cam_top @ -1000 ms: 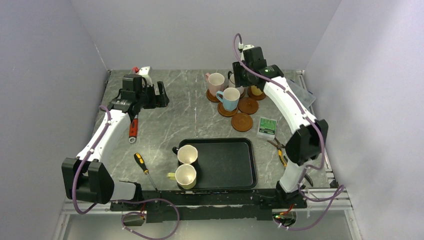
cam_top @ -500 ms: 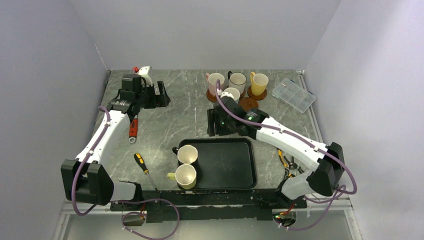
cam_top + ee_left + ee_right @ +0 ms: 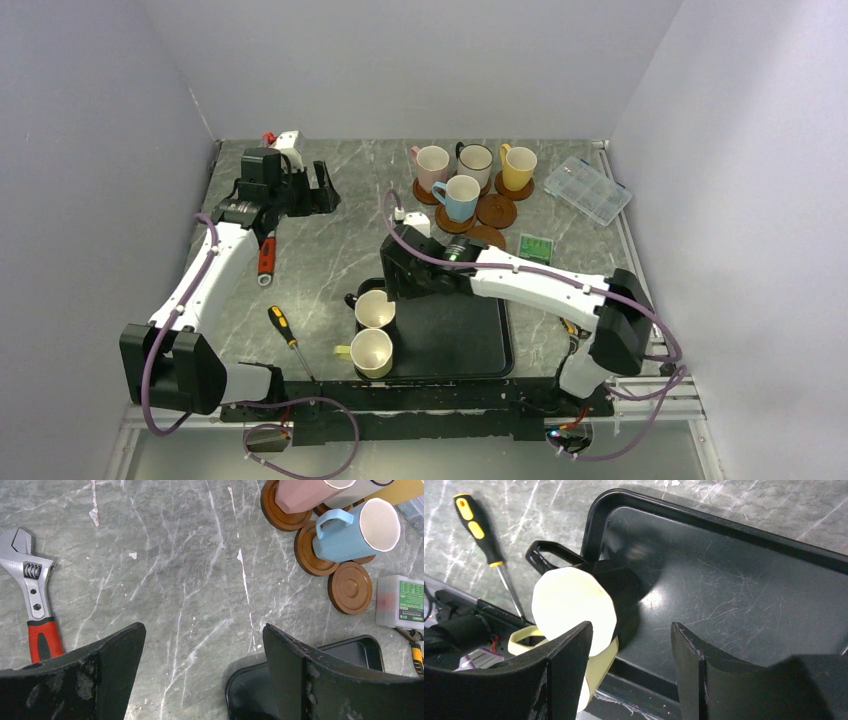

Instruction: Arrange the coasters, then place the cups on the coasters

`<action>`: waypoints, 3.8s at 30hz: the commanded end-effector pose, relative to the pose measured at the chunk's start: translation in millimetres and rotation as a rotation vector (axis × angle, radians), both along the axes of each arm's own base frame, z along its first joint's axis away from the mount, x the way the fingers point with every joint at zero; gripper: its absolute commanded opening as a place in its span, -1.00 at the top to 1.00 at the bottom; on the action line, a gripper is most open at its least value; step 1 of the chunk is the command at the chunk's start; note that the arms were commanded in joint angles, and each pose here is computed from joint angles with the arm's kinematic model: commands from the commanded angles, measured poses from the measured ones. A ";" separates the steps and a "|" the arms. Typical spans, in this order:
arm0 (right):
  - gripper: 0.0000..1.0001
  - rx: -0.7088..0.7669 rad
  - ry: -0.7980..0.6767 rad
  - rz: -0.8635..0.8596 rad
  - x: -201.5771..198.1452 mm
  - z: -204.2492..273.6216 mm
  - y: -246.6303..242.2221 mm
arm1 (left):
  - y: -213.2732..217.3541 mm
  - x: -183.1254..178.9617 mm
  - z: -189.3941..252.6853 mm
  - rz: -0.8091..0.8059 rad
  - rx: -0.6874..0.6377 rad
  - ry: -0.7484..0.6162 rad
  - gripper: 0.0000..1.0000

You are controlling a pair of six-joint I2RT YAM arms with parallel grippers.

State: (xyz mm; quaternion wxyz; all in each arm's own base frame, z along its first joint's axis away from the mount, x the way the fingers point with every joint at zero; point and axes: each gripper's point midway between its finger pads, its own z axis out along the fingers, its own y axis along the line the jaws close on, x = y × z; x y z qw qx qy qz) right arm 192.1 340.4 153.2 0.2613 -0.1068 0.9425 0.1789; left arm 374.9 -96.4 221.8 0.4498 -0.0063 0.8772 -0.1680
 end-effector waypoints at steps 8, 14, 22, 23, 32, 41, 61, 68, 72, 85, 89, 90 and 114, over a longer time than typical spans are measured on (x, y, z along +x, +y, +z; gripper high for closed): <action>0.02 -0.112 -0.033 0.036 4.4 -9.6 23.9 | -3.2 2.4 15.7 -0.010 -0.023 -0.052 -0.87; 0.17 -0.156 -0.024 0.048 -1.7 -21.9 25.9 | -3.9 2.4 16.1 -0.012 -0.026 -0.053 -0.87; 0.36 -0.184 -0.023 0.061 -9.9 -28.6 29.1 | -4.6 2.6 15.3 -0.014 -0.030 -0.050 -0.87; 0.38 -0.187 -0.023 0.061 -10.2 -29.9 29.0 | -4.6 2.5 15.7 -0.014 -0.030 -0.051 -0.87; 0.66 -0.210 -0.028 0.037 -8.4 -31.0 26.6 | -3.4 2.6 15.8 -0.010 -0.024 -0.053 -0.87; 1.00 -0.186 -0.099 -0.009 2.9 -5.6 23.9 | -1.3 1.9 18.1 -0.002 -0.017 -0.061 -0.87; 1.00 -0.163 -0.327 -0.255 105.1 144.7 -126.6 | 5.0 1.5 21.7 0.025 0.002 -0.076 -0.87; 1.00 -0.158 -0.360 -0.427 151.5 167.6 -213.3 | 5.6 2.1 20.0 0.027 0.008 -0.073 -0.87; 1.00 -0.152 -0.391 -0.487 178.2 170.5 -255.4 | 5.6 2.3 19.4 0.026 0.009 -0.070 -0.87; 1.00 -0.136 -0.297 -0.429 244.8 118.9 -290.8 | 5.5 3.1 17.3 0.024 0.011 -0.066 -0.87; 1.00 -0.118 -0.287 -0.423 260.9 108.5 -294.8 | 5.4 3.6 15.2 0.023 0.014 -0.058 -0.87; 1.00 -0.116 -0.280 -0.418 264.2 104.2 -294.8 | 5.6 3.6 14.8 0.024 0.015 -0.056 -0.87; 1.00 -0.127 -0.207 -0.331 308.6 43.8 -284.1 | 7.8 5.9 8.5 0.029 0.032 -0.042 -0.87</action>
